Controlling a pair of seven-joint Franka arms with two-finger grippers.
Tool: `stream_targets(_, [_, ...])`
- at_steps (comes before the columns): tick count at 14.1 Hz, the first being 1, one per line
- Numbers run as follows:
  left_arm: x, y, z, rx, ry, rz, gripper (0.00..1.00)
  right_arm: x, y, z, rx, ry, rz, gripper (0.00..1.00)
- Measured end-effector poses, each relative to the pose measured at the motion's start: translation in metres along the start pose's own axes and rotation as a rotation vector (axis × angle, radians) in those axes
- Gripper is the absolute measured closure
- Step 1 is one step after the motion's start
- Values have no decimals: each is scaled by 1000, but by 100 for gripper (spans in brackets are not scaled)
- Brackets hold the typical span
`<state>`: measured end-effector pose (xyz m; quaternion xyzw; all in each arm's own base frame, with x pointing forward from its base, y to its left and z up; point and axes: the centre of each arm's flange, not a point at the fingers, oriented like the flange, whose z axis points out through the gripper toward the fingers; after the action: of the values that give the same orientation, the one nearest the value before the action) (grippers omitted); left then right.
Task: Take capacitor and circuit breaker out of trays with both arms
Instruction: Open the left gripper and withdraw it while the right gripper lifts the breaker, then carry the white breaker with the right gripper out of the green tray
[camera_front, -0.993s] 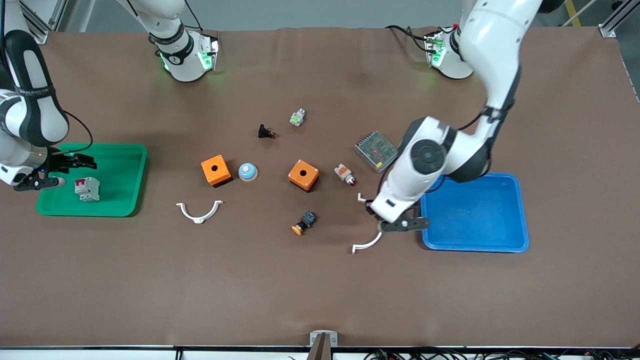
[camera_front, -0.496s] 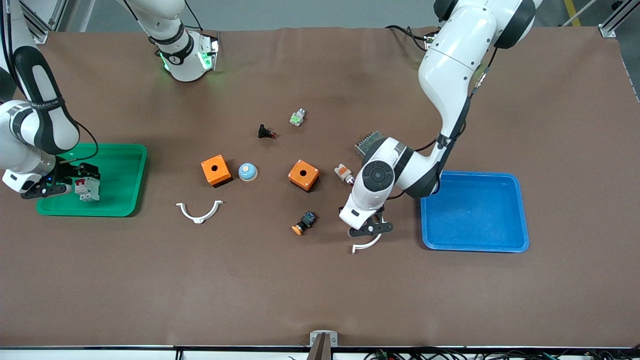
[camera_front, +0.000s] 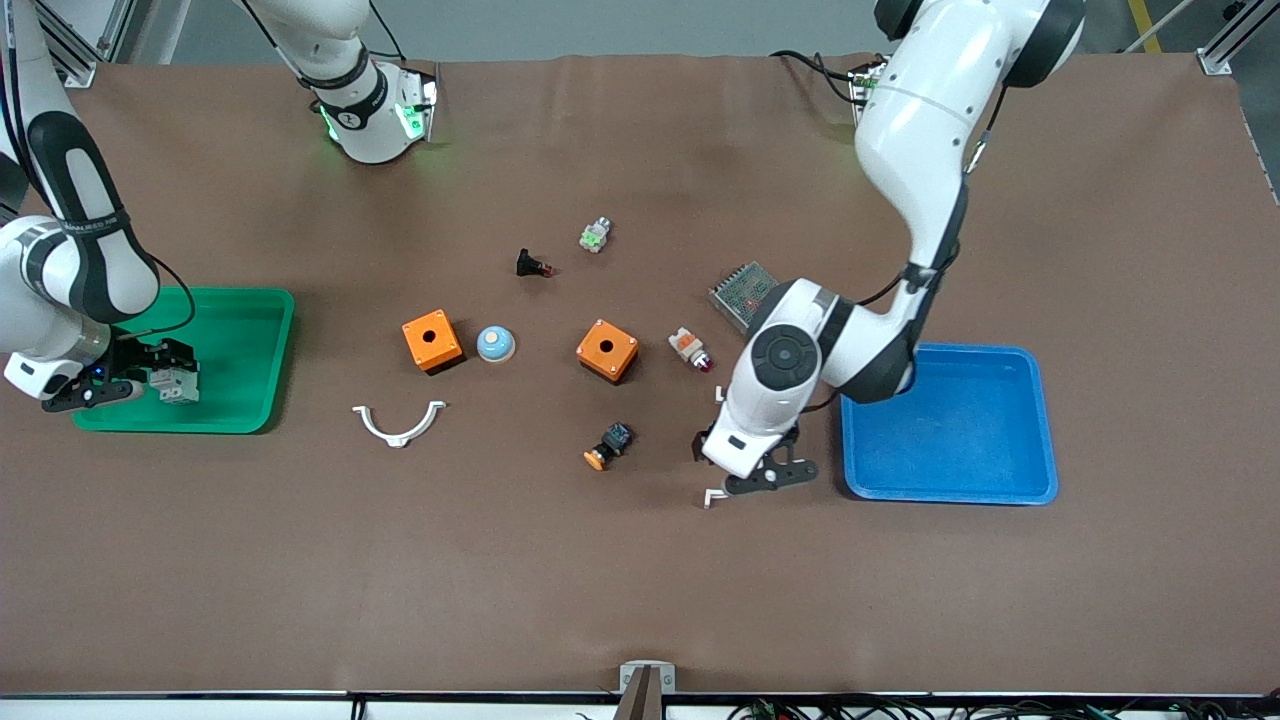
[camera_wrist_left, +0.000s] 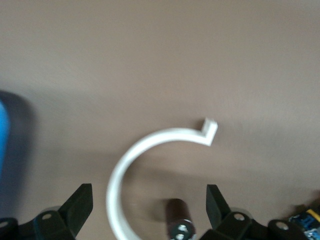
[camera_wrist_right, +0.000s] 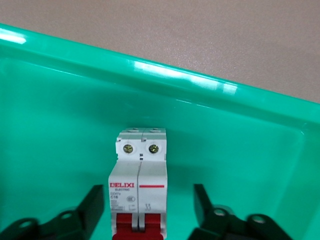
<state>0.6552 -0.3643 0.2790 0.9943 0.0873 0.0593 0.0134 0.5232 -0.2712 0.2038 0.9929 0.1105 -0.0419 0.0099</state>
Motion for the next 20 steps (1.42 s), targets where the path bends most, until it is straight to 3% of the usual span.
stream_targets(1, [17, -16, -33, 3, 21, -1, 0, 0, 0, 1, 1, -1, -2, 22])
stream_targets(2, [34, -38, -67, 5, 37, -13, 0, 1, 0, 1, 1, -1, -4, 30])
stream_targets(4, [65, -95, -130, 11, 52, -14, 0, 2, 0, 0, -1, 2, -8, 54])
stream_targets(5, [75, -122, -155, 16, 53, 1, 0, 4, 0, -2, -3, 6, -10, 60])
stream_targets(10, [86, -232, -261, 48, 16, 132, 0, 18, 3, -21, -10, 14, -23, 60])
stream_targets(13, [74, -294, -318, 58, -20, 204, 0, 40, -13, -90, 24, -52, -42, 60])
stream_targets(17, [46, -319, -352, 22, -61, 210, 0, 83, -116, -212, 33, -159, 75, 60])
stream_targets(20, [25, -315, -350, 14, -88, 217, 0, 117, -233, -241, 47, -167, 154, 60])
